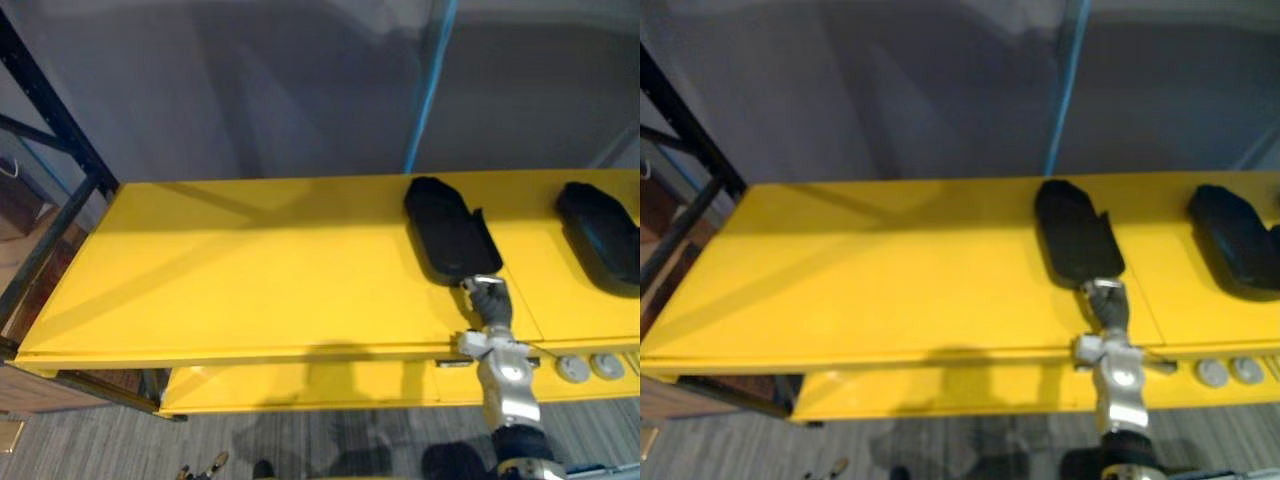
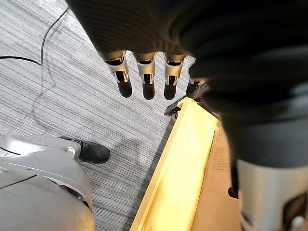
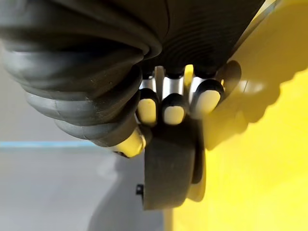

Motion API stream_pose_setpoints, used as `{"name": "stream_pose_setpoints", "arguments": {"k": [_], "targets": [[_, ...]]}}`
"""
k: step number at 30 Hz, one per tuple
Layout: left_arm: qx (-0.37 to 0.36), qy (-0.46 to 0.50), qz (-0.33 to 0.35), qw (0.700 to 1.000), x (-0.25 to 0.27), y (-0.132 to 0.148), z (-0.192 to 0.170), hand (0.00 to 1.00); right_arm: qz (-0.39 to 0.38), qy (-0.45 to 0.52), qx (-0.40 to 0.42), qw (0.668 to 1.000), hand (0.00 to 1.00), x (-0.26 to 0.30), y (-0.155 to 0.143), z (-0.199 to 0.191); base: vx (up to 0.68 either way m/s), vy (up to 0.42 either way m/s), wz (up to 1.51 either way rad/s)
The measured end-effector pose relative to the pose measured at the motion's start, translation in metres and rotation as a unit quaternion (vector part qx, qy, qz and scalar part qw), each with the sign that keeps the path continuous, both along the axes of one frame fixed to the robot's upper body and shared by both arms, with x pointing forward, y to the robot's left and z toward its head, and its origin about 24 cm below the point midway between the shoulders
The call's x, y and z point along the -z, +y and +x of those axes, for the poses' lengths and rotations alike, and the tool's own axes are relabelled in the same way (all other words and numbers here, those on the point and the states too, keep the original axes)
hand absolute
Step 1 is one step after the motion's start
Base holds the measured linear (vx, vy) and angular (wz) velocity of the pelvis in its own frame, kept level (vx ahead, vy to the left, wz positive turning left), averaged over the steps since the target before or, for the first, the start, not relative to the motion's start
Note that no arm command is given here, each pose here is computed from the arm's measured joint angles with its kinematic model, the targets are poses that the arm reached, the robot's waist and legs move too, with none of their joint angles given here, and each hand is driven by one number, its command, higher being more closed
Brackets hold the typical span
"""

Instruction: Walk over and take plastic housings, then place them on the shelf

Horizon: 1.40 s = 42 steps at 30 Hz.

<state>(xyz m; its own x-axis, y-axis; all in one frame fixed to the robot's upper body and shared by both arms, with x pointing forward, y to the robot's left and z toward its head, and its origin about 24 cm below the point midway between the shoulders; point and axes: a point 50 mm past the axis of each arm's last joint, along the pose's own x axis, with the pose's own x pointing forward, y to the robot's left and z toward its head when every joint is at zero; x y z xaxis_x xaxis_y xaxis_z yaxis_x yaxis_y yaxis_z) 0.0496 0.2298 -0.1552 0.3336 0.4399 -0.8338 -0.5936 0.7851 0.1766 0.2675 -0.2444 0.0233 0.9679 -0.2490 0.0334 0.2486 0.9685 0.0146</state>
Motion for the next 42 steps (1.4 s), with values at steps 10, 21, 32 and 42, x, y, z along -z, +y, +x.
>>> {"name": "stream_pose_setpoints", "arguments": {"k": [10,21,32,42], "targets": [[0.001,-0.009,0.001,1.0,-0.001,0.001,0.004,0.0,-0.013,-0.055,-0.015,0.998,1.0,-0.023,0.005,-0.008,0.0,0.0,-0.01],[-0.022,-0.014,-0.011,1.0,0.0,-0.007,0.006,0.0,-0.036,-0.248,0.101,0.963,0.0,-0.094,-0.023,-0.052,-0.01,-0.003,-0.26],[-0.016,-0.018,-0.03,0.999,0.003,-0.016,0.019,0.0,0.035,-0.082,0.371,0.924,0.0,-0.006,-0.048,-0.1,-0.04,0.001,-0.14],[-0.047,-0.015,-0.055,0.997,0.006,-0.03,0.01,0.0,0.113,-0.052,0.296,0.947,0.0,0.022,-0.002,-0.097,0.0,0.0,0.04]]}}
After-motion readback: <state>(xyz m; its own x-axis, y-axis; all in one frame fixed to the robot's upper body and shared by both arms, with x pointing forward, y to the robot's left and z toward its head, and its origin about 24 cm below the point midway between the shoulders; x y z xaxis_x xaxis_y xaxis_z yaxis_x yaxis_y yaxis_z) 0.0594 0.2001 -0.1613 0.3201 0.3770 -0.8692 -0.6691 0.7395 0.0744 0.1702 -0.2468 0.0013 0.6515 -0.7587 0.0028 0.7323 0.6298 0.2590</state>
